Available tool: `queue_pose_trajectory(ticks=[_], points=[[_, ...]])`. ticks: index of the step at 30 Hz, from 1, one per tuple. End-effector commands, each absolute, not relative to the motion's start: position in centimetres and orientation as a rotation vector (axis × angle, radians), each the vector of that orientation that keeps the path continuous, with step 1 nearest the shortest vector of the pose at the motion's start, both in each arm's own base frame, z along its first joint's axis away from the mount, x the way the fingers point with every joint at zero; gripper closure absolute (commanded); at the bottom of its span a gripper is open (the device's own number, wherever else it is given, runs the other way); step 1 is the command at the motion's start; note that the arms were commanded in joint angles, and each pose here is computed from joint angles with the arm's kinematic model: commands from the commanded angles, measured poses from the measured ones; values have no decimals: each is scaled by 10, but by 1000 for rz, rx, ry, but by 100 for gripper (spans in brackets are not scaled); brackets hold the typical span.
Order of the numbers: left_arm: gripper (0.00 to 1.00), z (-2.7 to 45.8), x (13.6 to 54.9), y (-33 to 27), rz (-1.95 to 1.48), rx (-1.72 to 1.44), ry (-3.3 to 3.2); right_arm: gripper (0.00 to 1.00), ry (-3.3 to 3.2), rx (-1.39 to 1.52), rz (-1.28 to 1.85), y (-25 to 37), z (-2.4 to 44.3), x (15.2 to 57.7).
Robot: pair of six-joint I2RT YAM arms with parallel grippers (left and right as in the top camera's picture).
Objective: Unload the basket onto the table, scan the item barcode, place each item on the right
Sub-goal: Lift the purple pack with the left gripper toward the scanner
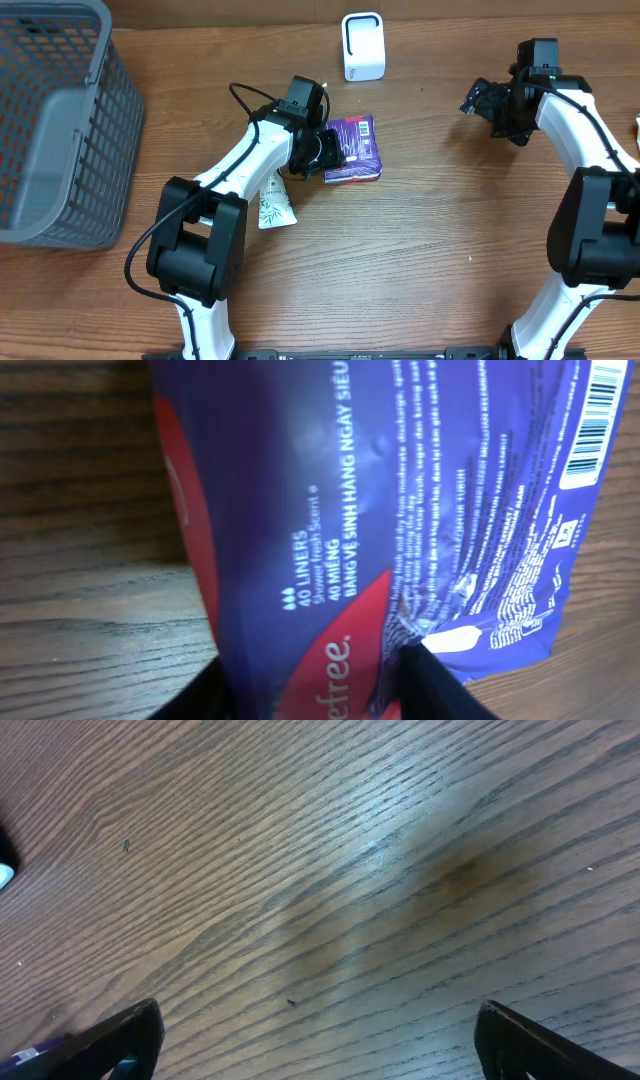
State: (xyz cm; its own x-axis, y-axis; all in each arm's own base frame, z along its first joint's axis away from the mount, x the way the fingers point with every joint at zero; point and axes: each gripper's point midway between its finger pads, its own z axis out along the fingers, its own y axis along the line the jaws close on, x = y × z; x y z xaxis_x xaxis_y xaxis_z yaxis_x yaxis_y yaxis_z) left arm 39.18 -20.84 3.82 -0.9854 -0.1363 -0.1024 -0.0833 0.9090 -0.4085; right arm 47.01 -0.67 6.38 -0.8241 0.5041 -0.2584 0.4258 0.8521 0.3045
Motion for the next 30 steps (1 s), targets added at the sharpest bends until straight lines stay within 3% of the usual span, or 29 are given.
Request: queue_pose_trajectory(ticks=[1,5,13,24,30], points=[[74,32,398,-203,-558,-130,2936,0,2628,672,348,-6,93,481],[96,32,397,-202,-551,-128,2941,0,2628,672,348,-6,93,481],[96,51,406,-176,-339,-144,2929,0,2628,672,348,-6,93,481],[96,175,442,-87,455,-202,2654,0,2628,672,348,-6,93,481],[96,192,441,-73,666,-181,2556,0,2628,672,348,-6,93,481]])
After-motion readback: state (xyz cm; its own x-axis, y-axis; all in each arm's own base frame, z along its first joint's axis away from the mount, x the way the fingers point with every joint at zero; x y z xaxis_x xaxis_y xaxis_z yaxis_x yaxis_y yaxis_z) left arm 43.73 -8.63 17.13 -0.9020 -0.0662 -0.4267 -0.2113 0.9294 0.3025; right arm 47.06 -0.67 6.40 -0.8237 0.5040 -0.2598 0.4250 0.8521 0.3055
